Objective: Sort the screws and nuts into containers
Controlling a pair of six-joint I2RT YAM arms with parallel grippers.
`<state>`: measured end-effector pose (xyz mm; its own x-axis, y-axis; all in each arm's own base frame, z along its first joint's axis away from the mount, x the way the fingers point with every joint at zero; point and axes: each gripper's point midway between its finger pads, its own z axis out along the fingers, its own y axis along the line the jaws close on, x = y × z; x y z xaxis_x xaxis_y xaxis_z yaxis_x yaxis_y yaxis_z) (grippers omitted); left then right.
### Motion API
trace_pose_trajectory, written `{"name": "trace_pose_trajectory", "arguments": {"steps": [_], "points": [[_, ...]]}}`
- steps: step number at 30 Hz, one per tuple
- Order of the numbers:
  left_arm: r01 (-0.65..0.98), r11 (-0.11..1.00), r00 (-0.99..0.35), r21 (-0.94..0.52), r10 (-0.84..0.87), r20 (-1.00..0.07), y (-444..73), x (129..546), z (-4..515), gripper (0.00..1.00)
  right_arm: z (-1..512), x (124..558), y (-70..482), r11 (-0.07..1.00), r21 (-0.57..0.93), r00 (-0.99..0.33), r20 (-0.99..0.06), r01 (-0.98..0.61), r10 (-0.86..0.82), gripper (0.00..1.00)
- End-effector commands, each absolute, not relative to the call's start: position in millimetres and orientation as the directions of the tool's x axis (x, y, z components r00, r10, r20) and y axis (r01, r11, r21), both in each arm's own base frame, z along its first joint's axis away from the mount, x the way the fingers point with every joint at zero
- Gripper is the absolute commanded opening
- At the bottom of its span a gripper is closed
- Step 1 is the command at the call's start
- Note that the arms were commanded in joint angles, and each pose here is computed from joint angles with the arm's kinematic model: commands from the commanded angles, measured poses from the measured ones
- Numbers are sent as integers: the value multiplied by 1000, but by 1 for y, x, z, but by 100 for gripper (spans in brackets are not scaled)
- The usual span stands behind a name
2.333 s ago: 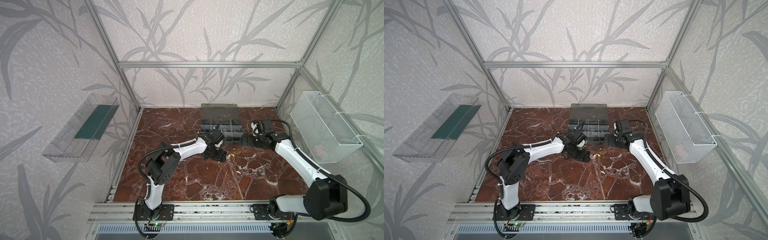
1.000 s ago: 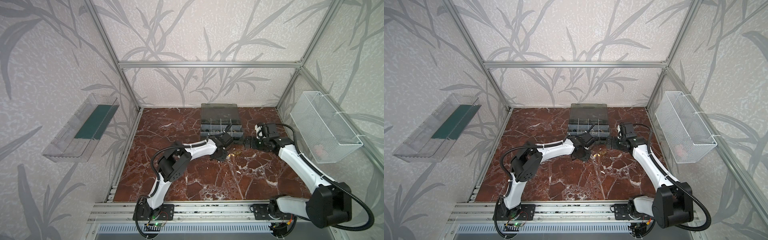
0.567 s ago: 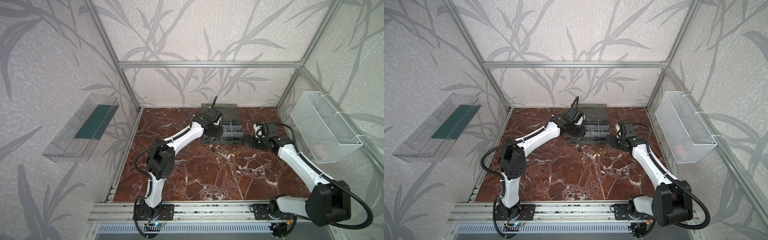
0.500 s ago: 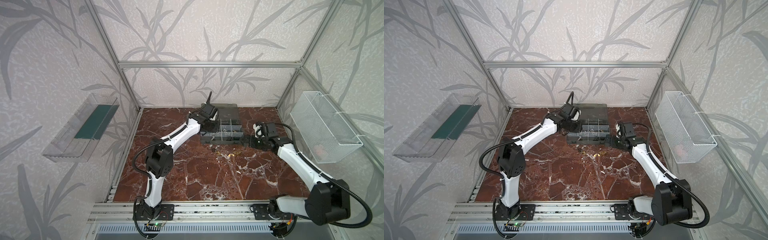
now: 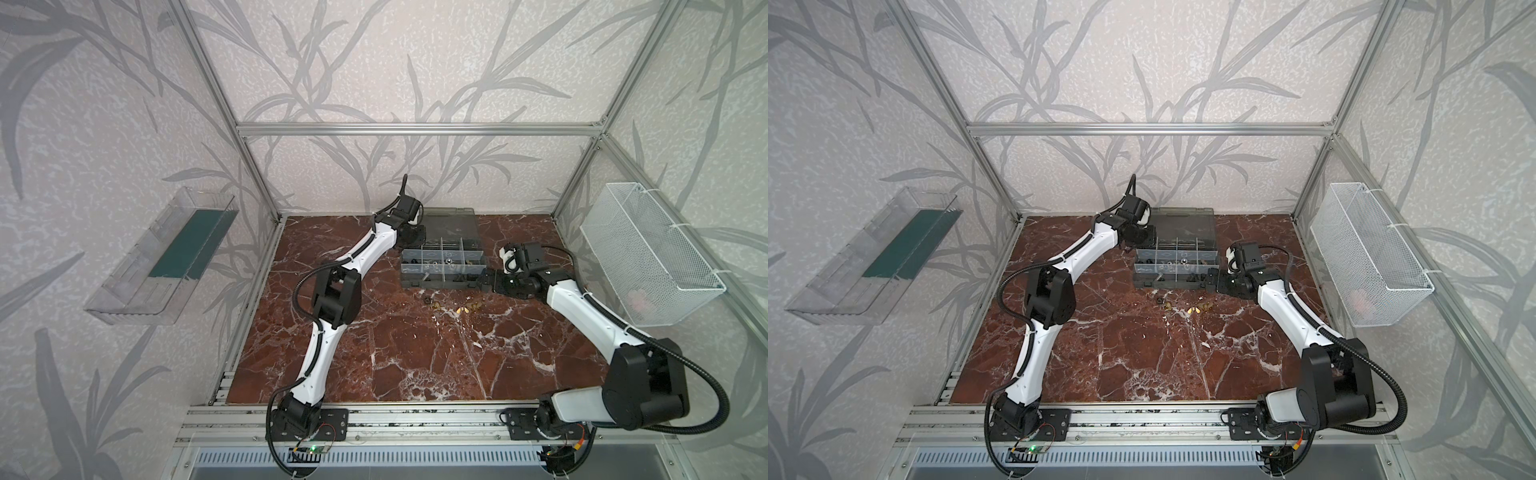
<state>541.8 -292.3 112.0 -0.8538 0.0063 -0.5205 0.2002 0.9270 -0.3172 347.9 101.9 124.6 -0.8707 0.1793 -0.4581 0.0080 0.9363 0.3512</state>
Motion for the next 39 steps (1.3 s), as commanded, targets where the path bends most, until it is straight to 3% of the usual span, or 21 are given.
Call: {"name": "trace_pose_trajectory", "arguments": {"steps": [1,8,15,18,20,25,31,39], "points": [[207,925,-838,-320,-1,-546,-289,556,121,17,132,360,110,926,377,-864,-469,-8,184,99],[181,942,-861,-283,13,-509,-282,564,88,25,112,359,123,932,361,-896,-423,-30,135,99],[175,951,-874,-254,32,-484,-275,557,79,38,89,345,147,954,287,-911,-412,-93,35,99],[179,950,-870,-255,32,-493,-273,554,85,41,81,341,153,958,270,-915,-402,-94,23,93],[186,948,-864,-257,33,-503,-273,551,95,47,75,338,153,962,258,-920,-391,-87,22,89],[207,934,-842,-292,19,-538,-273,539,140,77,63,333,146,975,212,-927,-374,-68,17,81],[231,894,-814,-384,-39,-580,-276,512,199,99,48,329,143,979,200,-937,-348,-48,25,73],[281,825,-825,-490,-53,-563,-293,446,224,99,31,332,148,977,210,-947,-320,-42,28,64]]}}
